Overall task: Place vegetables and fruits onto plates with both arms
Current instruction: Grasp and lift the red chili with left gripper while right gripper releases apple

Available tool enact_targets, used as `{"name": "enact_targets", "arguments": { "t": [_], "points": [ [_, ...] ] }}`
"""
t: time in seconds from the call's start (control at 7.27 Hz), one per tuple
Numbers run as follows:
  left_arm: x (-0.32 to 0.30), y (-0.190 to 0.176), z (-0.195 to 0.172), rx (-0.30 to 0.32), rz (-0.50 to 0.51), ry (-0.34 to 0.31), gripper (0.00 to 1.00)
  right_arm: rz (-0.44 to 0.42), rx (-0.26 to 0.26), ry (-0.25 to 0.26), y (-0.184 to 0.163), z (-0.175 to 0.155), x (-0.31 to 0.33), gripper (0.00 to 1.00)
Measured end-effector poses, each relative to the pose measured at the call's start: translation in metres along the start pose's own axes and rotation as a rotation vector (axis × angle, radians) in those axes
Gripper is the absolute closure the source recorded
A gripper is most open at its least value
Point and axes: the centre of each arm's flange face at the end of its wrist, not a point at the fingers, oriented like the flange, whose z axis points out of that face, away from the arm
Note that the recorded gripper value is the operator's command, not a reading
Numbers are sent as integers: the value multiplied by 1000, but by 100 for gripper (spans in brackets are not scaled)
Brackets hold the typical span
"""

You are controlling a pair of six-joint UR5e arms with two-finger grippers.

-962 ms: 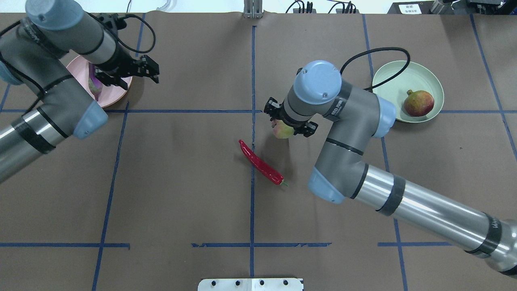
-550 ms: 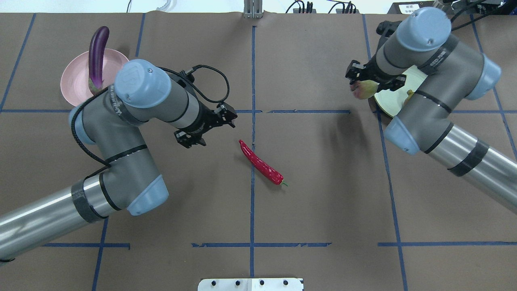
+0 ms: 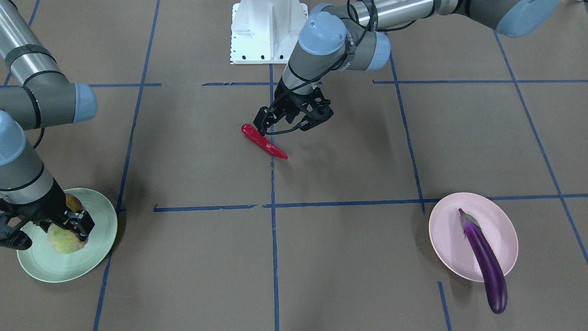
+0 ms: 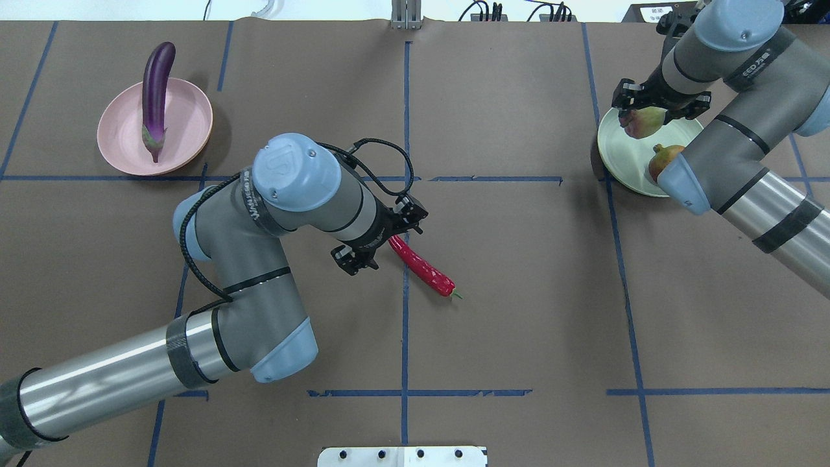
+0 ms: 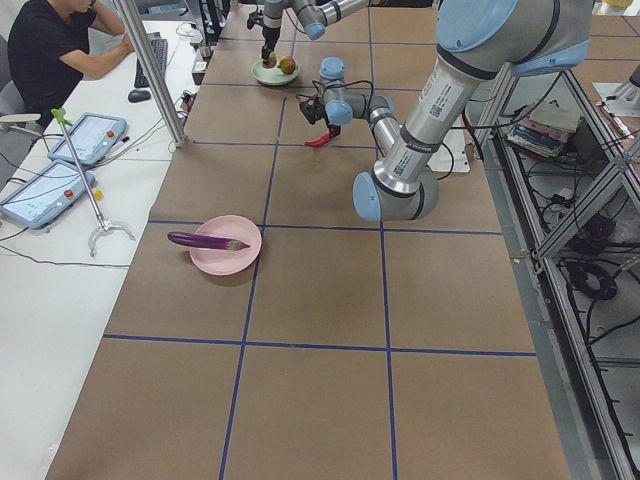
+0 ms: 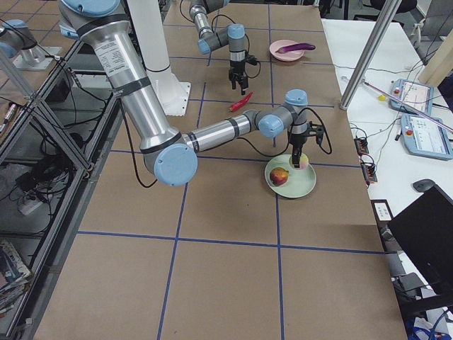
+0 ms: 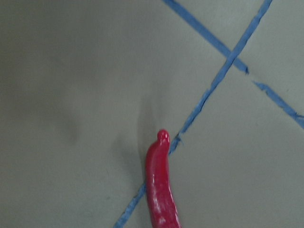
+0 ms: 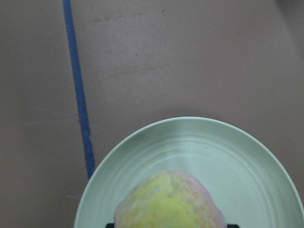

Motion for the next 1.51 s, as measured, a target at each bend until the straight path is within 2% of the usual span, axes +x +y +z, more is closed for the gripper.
{"name": "enact_targets", "arguments": {
  "t": [0.14, 0.41, 0.55, 0.69, 0.83, 0.96, 1.24, 1.38, 1.51],
  "points": [
    [3, 15, 13, 26, 3, -23, 0, -2, -6, 12, -2, 6, 5, 0],
    [13, 29, 31, 54, -3, -82, 2, -2, -9, 18, -4, 10, 6, 0],
    [23, 32, 42, 65, -8, -107, 7, -2, -9, 15, -5, 9, 4, 0],
    [34, 34, 53, 76, -13, -127, 35, -3, -8, 12, -5, 8, 3, 0],
    [38, 35, 59, 81, -16, -139, 84, -3, -7, 8, -5, 6, 2, 0],
    [40, 35, 61, 84, -20, -143, 100, -4, -7, 4, -5, 5, 0, 0],
    [40, 31, 61, 89, -23, -145, 100, -6, -14, -10, -3, 1, -3, 0],
    [43, 21, 55, 98, -27, -138, 100, -6, -19, -21, -2, -2, -4, 0],
    [49, -4, 39, 116, -42, -114, 100, -8, -24, -43, -1, -10, -8, 0]
  ]
}}
